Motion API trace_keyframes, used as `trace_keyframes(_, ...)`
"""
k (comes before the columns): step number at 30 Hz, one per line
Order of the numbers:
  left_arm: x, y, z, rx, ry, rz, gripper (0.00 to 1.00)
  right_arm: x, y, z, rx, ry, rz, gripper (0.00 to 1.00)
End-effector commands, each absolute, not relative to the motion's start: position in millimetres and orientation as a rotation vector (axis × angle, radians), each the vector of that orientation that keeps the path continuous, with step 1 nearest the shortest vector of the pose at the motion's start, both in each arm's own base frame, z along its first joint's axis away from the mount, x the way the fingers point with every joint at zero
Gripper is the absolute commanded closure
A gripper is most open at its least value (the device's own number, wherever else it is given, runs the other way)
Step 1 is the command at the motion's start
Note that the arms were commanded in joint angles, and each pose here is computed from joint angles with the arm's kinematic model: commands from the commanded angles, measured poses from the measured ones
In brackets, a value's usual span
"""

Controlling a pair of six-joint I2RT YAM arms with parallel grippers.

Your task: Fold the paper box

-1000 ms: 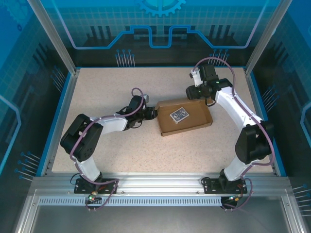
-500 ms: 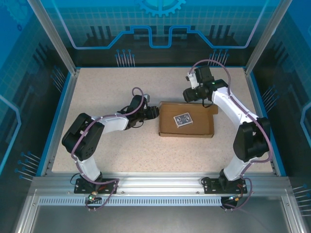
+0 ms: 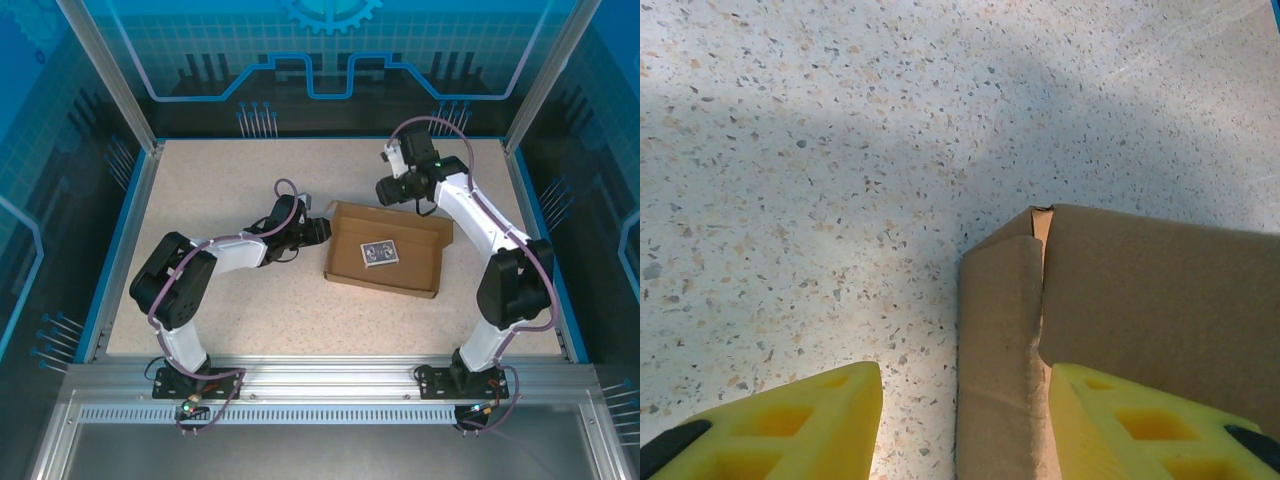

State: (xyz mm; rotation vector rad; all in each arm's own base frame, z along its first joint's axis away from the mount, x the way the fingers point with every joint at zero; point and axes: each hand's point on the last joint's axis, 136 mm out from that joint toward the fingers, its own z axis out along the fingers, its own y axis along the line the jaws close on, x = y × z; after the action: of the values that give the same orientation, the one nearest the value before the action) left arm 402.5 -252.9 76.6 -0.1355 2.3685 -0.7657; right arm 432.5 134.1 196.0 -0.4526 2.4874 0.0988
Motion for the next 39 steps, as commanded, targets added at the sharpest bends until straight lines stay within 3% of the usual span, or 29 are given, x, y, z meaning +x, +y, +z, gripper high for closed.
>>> trace_keyframes(1, 408, -253, 82, -0.12, 2.357, -0.746, 0.51, 435, 124, 232, -0.457, 2.421, 0.041, 0.43)
trace_keyframes(12, 409, -251, 84, -0.105, 2.348, -0.736, 0.51, 413, 121, 278, -0.618, 2.234, 0.003, 0.34)
trace_keyframes(17, 408, -247, 88, -0.096, 2.337, -0.716, 0.51, 397, 126, 295, -0.721, 2.154, 0.024, 0.23)
trace_keyframes(20, 407, -241, 93, -0.086, 2.319, -0.689, 0.5, 387, 129, 298, -0.736, 2.145, 0.045, 0.21)
trace_keyframes(30, 389, -218, 116, 0.06, 2.185, -0.63, 0.44, 330, 86, 289, -0.299, 2.173, 0.061, 0.23)
trace_keyframes(39, 379, -257, 152, 0.423, 1.988, -0.781, 0.35, 293, 57, 276, -0.208, 2.219, 0.024, 0.23)
